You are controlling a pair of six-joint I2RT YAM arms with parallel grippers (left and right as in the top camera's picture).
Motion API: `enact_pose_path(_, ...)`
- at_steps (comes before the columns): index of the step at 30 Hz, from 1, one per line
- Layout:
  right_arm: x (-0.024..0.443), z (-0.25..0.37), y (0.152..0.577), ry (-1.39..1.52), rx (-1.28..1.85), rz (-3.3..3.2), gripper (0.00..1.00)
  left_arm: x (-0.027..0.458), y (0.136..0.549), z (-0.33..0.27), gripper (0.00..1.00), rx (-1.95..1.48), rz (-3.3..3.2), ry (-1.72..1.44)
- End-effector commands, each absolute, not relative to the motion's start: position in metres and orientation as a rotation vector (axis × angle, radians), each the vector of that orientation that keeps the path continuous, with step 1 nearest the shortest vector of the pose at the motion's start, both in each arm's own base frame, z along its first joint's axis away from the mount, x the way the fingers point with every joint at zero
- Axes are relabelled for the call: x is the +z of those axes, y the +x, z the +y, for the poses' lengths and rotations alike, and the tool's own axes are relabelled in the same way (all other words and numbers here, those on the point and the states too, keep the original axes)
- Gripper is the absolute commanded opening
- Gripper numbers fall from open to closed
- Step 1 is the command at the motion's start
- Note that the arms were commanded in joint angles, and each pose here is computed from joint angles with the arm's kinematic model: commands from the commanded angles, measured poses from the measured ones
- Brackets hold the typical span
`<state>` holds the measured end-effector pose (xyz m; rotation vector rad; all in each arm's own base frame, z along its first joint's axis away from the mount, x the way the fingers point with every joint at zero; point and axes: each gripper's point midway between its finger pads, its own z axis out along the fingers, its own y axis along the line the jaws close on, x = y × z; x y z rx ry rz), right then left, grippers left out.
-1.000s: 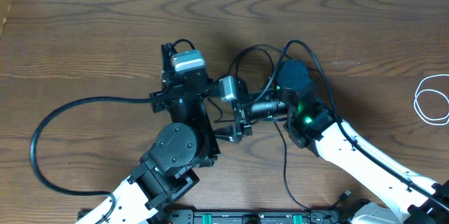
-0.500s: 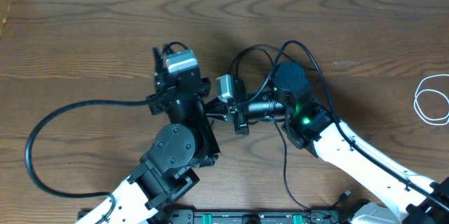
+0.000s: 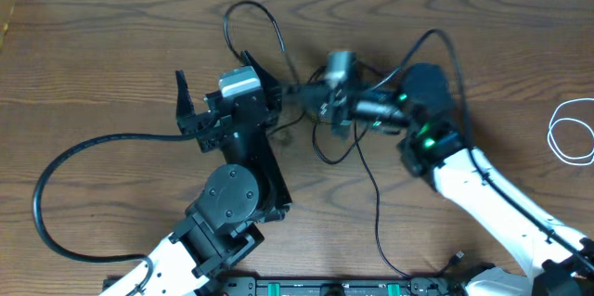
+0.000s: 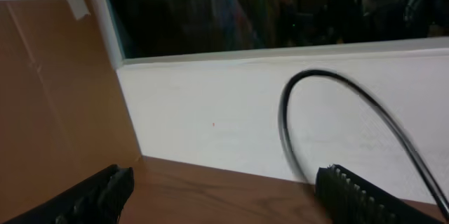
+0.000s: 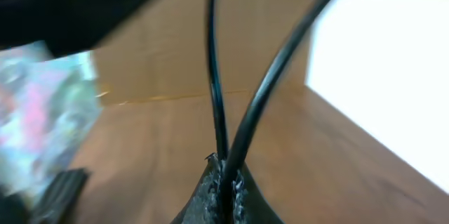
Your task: Untangle cables
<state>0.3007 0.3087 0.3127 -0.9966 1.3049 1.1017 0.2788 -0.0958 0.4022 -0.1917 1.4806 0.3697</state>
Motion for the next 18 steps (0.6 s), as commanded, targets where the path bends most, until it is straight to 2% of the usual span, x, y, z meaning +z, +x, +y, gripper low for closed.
enact_pose_path(1, 0.319, 0.281, 0.334, -0.844, 1.069, 1.370, 0.01, 0.409, 0.274, -0.112, 0.88, 0.297, 1.468, -0.152)
enact_pose_path(6, 0.341, 0.236, 0.363, -0.720, 0.999, 1.325, 0.01, 0.405, 0.265, -0.154, 0.88, 0.200, 1.471, 0.028)
enact_pose_path(13, 0.389, 0.157, 0.390, -0.578, 0.789, 1.150, 0.01, 0.397, 0.261, -0.162, 0.88, 0.214, 1.490, 0.088)
enact_pose_path(18, 0.388, 0.095, 0.417, -0.455, 0.596, 1.181, 0.01, 0.383, 0.263, -0.164, 0.88, 0.281, 1.527, 0.167)
